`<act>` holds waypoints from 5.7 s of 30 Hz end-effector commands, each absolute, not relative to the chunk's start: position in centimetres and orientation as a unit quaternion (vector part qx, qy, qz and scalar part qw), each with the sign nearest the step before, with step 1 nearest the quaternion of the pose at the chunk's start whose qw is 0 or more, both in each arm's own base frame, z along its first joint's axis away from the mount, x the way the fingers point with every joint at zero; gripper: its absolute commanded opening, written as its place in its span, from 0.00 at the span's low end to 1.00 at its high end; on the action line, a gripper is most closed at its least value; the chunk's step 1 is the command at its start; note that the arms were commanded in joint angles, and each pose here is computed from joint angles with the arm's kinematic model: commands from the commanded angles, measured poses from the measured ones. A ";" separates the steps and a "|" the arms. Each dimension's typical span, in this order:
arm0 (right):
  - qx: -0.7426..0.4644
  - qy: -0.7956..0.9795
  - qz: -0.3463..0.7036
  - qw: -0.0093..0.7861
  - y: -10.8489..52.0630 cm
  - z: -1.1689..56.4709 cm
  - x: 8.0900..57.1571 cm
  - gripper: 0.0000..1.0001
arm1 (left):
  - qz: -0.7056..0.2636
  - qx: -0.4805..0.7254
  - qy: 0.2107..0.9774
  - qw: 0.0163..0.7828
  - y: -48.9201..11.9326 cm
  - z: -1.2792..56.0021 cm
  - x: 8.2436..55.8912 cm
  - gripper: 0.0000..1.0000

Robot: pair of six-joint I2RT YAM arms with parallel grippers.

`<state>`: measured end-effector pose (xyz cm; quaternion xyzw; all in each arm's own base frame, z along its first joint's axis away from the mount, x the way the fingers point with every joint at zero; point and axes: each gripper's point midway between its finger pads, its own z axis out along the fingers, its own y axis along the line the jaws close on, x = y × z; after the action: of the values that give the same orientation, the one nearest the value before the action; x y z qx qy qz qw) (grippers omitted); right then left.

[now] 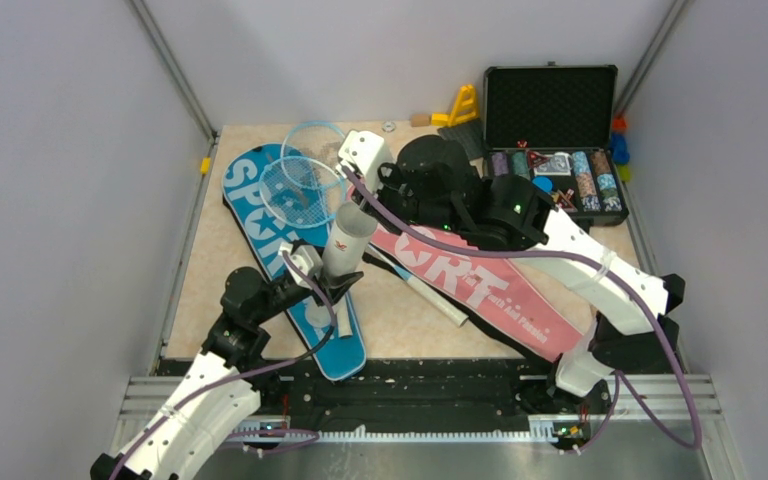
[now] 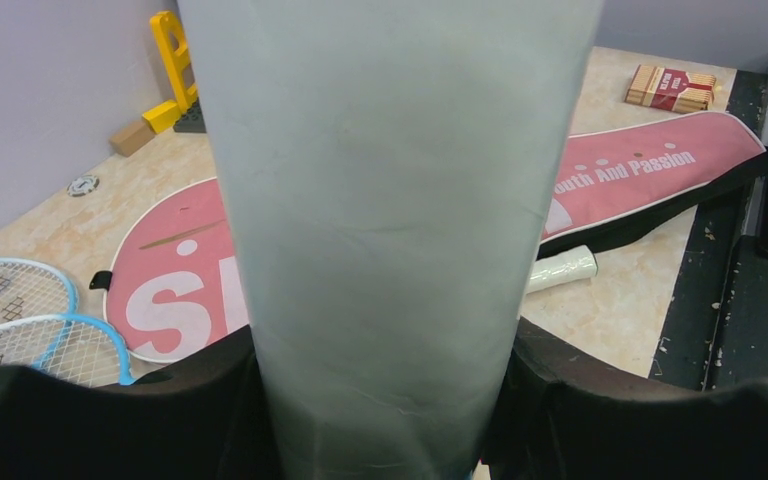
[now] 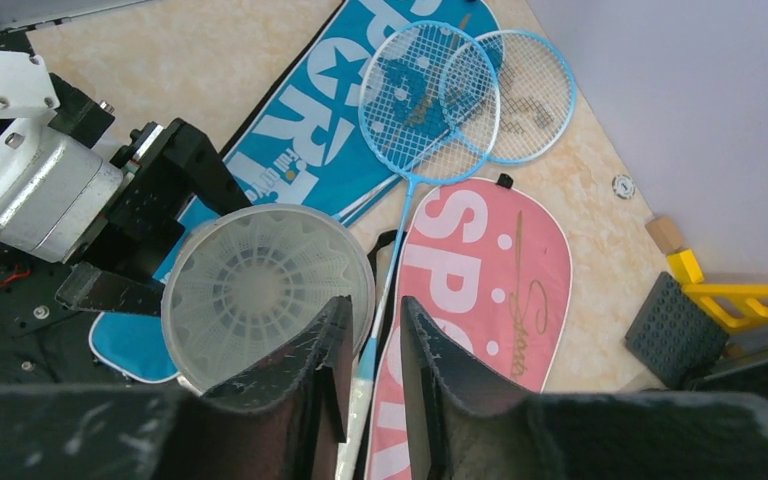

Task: Pack up the badminton gear

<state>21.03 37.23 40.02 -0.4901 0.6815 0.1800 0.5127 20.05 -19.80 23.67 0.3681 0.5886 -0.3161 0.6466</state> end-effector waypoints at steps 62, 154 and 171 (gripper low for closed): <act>-0.342 0.499 0.378 0.701 32.4 49.1 15.7 0.94 | -0.246 0.182 0.590 0.747 -14.9 30.7 23.8 0.59; -0.352 0.828 -0.142 0.413 15.3 16.7 46.6 0.91 | -0.146 -0.109 0.787 0.589 -10.0 19.1 29.7 0.99; -0.183 0.781 0.120 0.584 17.1 24.9 35.5 0.99 | -0.129 -0.161 0.794 0.571 -8.8 19.1 29.4 0.99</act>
<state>38.89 14.69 23.04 -0.2084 0.8135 -0.0091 0.5429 28.89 -9.00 16.70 -0.1308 0.8102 -0.1189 0.5589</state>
